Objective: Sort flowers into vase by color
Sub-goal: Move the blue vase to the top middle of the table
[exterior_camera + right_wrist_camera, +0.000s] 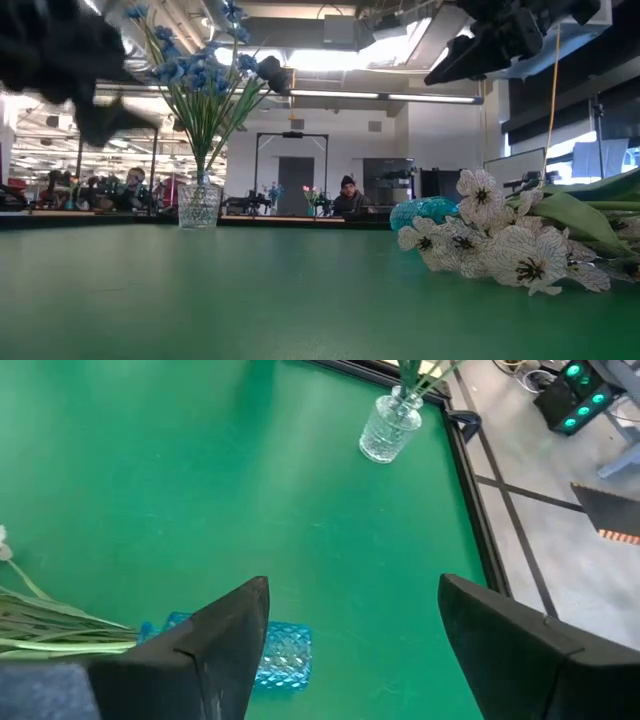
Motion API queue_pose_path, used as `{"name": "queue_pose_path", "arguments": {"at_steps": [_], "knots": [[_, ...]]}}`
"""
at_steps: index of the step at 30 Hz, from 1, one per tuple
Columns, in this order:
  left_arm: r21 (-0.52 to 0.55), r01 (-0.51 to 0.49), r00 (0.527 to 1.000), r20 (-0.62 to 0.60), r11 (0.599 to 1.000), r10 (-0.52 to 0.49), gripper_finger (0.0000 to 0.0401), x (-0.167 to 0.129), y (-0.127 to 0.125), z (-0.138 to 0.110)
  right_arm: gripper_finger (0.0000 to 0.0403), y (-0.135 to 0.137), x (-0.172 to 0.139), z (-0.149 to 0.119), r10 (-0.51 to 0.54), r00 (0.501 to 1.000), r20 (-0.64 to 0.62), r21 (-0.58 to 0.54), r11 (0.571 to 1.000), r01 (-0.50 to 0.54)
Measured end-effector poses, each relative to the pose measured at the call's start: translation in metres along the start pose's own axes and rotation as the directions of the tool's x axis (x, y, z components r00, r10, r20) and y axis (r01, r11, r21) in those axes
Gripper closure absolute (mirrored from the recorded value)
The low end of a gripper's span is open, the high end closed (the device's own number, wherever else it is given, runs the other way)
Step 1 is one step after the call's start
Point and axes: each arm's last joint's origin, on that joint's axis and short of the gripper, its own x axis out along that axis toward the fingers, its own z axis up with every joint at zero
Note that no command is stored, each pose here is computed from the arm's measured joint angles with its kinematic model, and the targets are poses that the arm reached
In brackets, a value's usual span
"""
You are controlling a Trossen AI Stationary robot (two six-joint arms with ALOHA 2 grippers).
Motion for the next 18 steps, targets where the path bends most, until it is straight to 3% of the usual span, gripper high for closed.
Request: {"name": "queue_pose_path", "arguments": {"at_steps": [5,8,11,14,18], "knots": [[0.244,-0.007,0.991,0.13,0.97,-0.025,0.0142,0.002,-0.04,0.03,0.0114,-0.001,0.0,-0.001,-0.04,0.999,-0.02,-0.023,0.999,0.039],[0.377,-0.029,0.993,0.119,0.926,-0.018,0.0142,0.016,-0.063,0.041,0.0114,-0.002,0.0,-0.003,-0.072,0.996,-0.053,-0.034,0.997,0.071],[0.473,-0.051,0.996,0.084,0.88,0.012,0.0142,0.038,-0.082,0.045,0.0114,0.001,0.0,-0.006,-0.038,0.996,-0.086,-0.087,0.996,0.031],[0.506,-0.083,0.996,0.072,0.858,0.054,0.0142,0.058,-0.094,0.047,0.0114,0.011,0.002,-0.006,0.025,0.994,-0.108,-0.204,0.978,-0.047],[0.499,-0.177,0.984,0.112,0.848,0.139,0.0142,0.078,-0.099,0.054,0.0114,0.028,0.01,-0.002,0.04,0.989,-0.141,-0.392,0.915,-0.093]]}}
